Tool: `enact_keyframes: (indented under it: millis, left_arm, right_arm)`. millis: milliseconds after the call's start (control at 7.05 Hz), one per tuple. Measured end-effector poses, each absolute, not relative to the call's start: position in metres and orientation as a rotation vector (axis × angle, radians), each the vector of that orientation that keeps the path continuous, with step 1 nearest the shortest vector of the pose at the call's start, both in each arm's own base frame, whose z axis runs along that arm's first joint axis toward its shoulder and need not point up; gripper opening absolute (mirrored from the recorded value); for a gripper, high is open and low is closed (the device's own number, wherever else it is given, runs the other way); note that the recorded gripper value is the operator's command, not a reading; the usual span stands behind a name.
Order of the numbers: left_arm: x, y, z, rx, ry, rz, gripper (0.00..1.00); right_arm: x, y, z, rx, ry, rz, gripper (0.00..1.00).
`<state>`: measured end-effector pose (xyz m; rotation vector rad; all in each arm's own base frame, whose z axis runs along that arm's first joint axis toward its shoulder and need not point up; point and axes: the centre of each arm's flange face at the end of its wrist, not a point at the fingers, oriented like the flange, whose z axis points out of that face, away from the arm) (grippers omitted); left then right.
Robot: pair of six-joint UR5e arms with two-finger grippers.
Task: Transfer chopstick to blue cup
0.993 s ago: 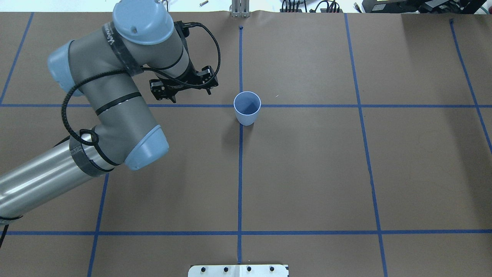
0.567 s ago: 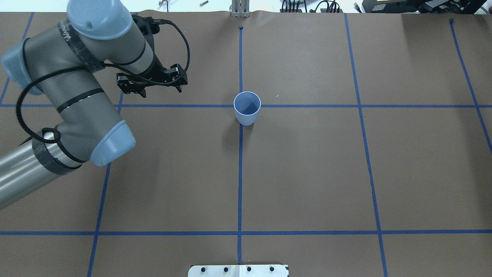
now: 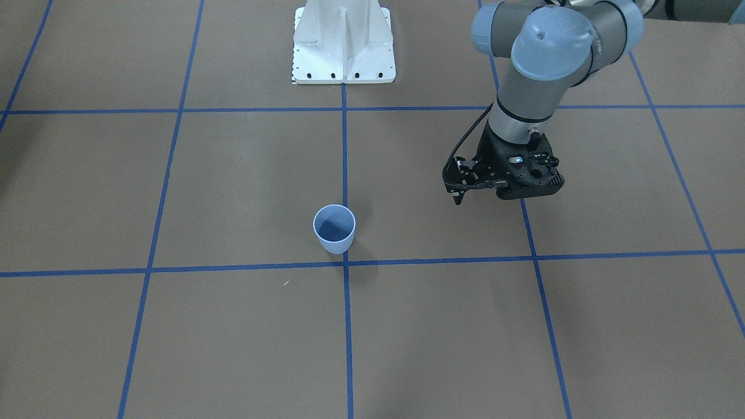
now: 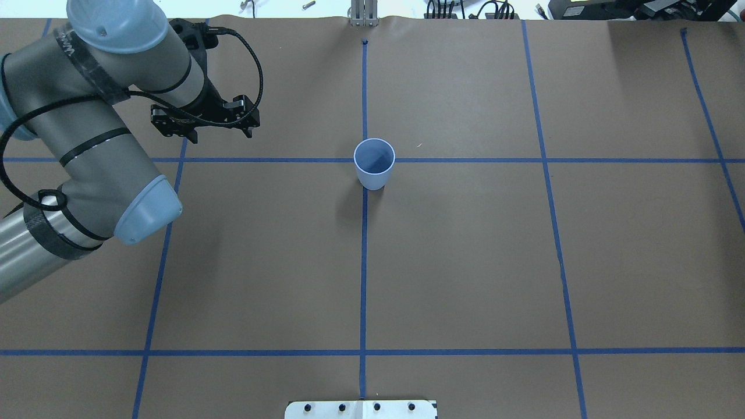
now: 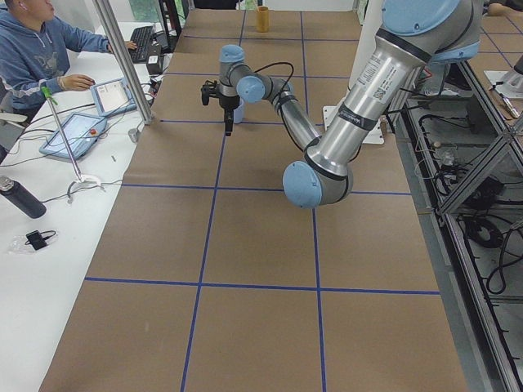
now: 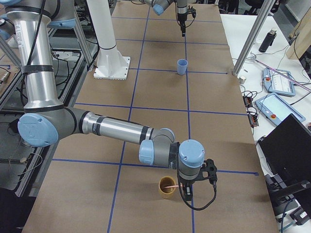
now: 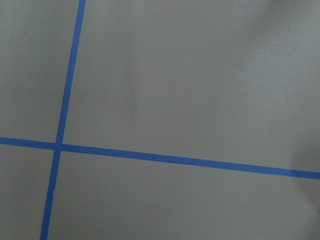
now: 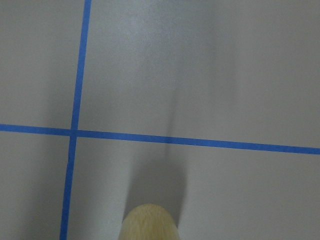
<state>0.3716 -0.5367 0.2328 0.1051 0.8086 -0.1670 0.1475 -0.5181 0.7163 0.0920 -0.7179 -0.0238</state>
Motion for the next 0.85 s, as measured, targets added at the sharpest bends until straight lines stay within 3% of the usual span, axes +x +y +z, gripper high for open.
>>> enact_keyframes:
  millis: [284,567,851]
  left_arm:
    - [0.373,-0.537,0.233,0.105,0.806,-0.166,0.99]
    - [0.373,-0.537,0.234,0.106,0.804,-0.167,0.99]
    - [0.374,-0.537,0.235,0.107,0.802,-0.167,0.99]
  right_arm:
    - [0.141,-0.517,0.721,0.070,-0.742,0.001,0.33]
    - [0.138,-0.519,0.719,0.068,-0.746,0.000,0.30]
    - [0.133,-0.524,0.716,0.070,-0.743,-0.010,0.11]
